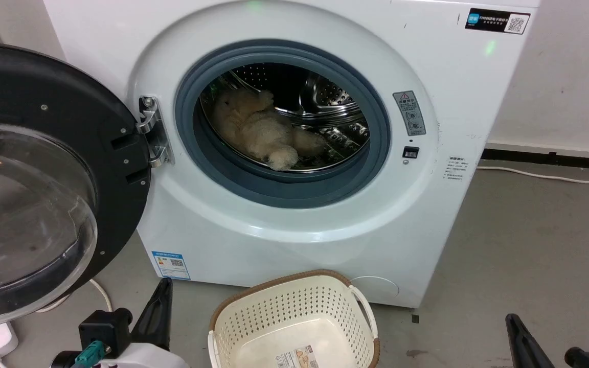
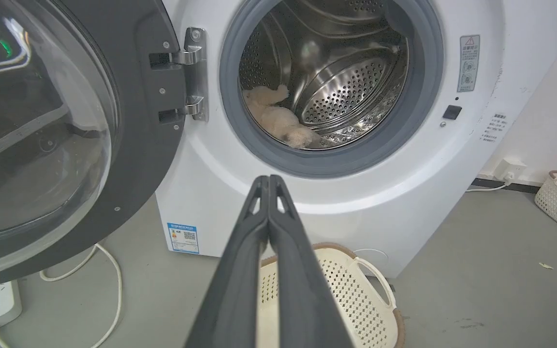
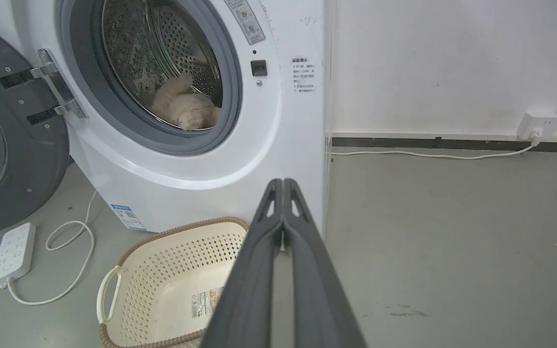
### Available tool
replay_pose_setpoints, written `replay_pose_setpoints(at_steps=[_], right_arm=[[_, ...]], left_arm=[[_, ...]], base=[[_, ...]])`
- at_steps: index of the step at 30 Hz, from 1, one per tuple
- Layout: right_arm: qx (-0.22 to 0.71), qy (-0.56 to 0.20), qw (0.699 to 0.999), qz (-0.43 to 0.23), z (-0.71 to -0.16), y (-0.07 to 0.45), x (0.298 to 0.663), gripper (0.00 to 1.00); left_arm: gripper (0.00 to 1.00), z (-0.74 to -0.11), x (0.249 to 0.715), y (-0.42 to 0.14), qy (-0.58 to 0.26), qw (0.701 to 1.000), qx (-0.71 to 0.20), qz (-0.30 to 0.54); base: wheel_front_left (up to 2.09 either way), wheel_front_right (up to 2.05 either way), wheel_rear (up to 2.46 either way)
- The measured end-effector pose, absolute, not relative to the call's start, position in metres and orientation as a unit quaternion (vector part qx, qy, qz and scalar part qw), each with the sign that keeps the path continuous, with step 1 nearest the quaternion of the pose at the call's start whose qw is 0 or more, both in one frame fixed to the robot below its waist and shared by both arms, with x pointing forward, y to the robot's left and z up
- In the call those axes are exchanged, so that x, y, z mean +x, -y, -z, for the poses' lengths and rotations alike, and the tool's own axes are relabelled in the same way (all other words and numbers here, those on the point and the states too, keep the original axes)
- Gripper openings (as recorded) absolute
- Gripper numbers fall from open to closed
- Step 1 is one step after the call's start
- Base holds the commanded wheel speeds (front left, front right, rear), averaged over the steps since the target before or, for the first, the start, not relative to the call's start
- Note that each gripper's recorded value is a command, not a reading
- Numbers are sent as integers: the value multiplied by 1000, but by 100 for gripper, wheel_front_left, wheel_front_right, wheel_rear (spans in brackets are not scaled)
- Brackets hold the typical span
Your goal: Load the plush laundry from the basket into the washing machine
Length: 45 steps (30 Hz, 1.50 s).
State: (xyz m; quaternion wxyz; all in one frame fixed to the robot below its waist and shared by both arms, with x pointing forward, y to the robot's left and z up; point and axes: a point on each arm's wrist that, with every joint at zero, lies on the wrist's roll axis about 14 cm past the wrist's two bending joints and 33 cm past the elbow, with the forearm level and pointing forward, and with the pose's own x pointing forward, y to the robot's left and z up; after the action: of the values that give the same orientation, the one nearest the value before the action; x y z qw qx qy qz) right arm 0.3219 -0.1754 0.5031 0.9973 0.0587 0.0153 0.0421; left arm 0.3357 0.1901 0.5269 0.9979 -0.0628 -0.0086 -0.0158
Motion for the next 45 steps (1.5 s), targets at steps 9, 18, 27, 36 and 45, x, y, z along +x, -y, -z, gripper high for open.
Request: replay_pose_setpoints(at_steps=[9, 18, 27, 36, 45], right_arm=[[53, -15, 998, -45, -504, 174, 325, 0], [45, -19, 998, -47, -503, 172, 327, 0], [41, -17, 998, -48, -506, 171, 332, 0], [35, -14, 998, -50, -509, 170, 336, 0], [29, -11, 998, -52, -511, 168, 341, 0]], left_arm=[[0, -528, 339, -188, 11, 998, -57, 17], [0, -528, 342, -186, 12, 999, -50, 16], [0, -529, 344, -187, 13, 999, -42, 14], [0, -529, 347, -185, 12, 999, -36, 14], [0, -529, 350, -182, 11, 999, -31, 15]], base=[[0, 0, 0], [0, 0, 0], [0, 0, 0], [0, 0, 0], [0, 0, 0]])
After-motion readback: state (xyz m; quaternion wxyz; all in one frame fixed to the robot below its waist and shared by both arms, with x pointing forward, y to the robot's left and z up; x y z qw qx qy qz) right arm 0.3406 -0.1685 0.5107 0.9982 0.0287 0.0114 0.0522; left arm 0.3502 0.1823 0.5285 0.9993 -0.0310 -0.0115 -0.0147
